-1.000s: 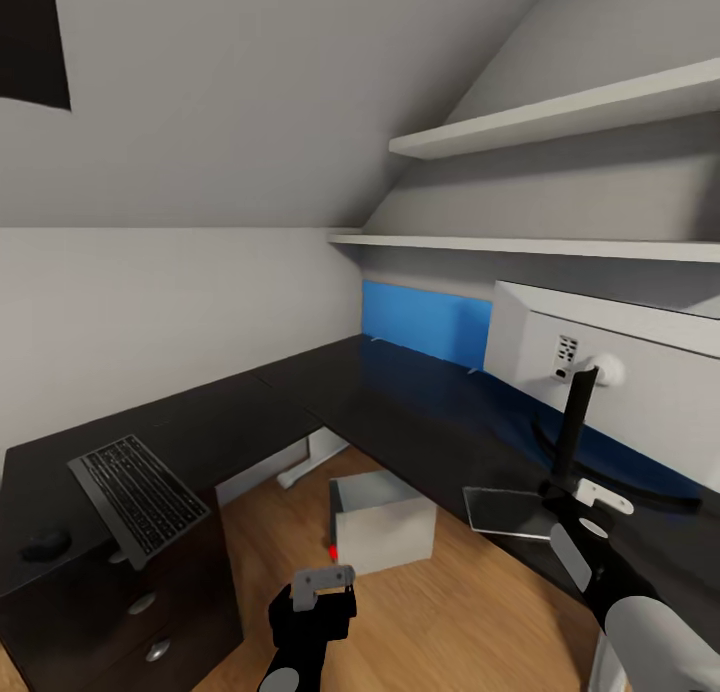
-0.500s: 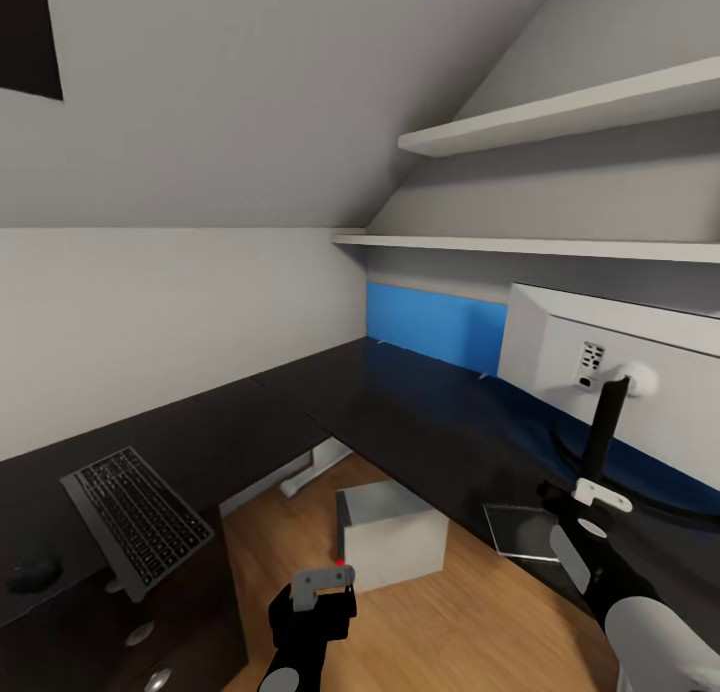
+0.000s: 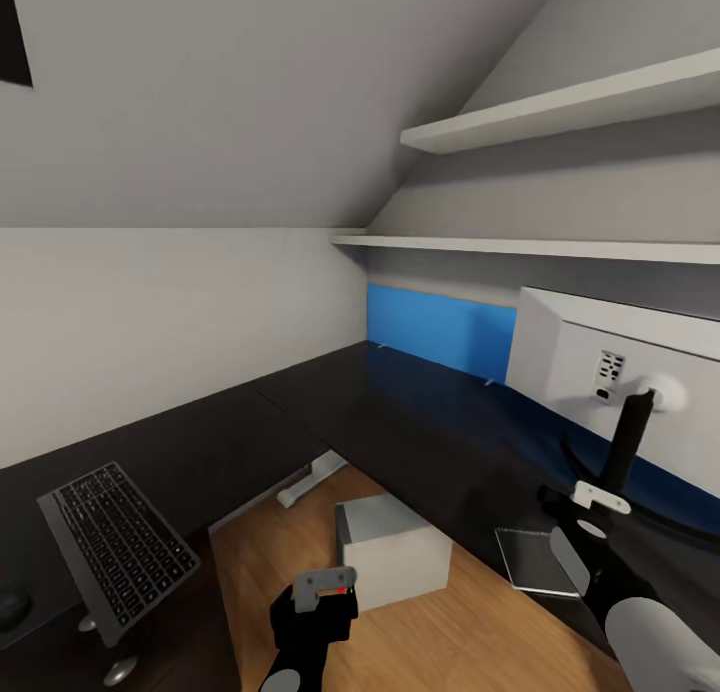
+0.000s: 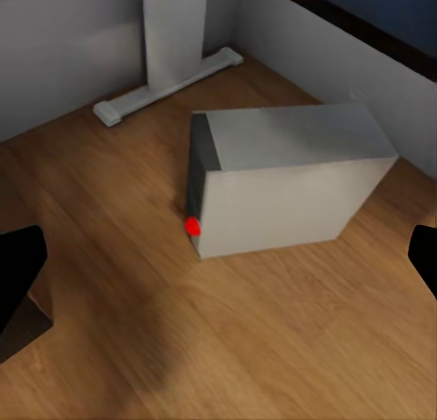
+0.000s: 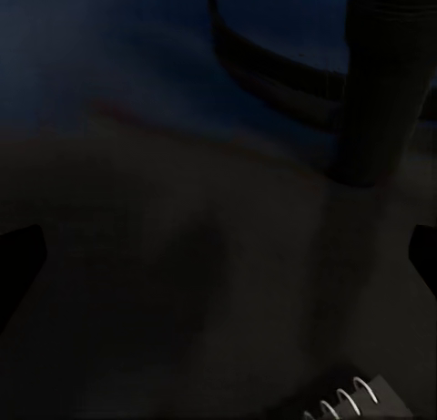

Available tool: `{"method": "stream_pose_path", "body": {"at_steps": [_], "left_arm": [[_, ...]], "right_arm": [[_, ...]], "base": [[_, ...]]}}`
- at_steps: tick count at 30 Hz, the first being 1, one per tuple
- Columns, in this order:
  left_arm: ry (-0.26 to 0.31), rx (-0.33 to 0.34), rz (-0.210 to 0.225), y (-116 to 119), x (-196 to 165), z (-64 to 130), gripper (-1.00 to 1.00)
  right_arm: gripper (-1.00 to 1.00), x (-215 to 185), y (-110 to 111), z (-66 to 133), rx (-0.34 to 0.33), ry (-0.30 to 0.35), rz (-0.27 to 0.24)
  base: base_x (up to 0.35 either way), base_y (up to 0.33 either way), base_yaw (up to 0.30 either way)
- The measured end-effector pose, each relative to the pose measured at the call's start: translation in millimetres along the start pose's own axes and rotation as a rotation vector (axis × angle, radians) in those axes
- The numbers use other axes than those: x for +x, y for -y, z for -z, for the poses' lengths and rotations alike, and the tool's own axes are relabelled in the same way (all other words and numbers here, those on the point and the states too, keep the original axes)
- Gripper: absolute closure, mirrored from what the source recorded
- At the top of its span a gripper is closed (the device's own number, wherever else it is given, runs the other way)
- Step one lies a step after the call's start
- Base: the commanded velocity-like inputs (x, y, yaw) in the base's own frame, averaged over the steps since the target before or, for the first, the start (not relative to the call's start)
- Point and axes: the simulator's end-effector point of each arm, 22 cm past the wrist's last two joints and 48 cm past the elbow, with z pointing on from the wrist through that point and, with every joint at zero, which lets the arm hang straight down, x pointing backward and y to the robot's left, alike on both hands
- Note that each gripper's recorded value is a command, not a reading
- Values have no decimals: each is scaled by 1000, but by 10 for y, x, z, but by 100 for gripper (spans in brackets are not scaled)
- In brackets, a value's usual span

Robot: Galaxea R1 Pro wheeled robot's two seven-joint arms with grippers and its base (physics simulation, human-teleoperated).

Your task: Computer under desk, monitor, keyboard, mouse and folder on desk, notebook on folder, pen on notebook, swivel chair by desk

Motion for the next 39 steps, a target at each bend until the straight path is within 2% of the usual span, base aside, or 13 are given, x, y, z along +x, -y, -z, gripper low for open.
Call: {"method": "stream_pose_path", "body": {"at_steps": [11,27,30,39], "left_arm": [[5,31,-12,151,38,43,-100],[6,43,-24,182,320,-50,-100],[6,44,-24,177,370,-71,-100],[6,46,-25,173,458,-107,-100]], "right_arm": [[-100,292,32,-2,4,-118,39],[-100,581,75,-89,5,-126,41],[-100,602,79,-106,5,-117,58],[-100,594,51,-131,-4,-98,46]], "base": [[10,0,0],[0,0,0],[0,0,0],[0,0,0]]}}
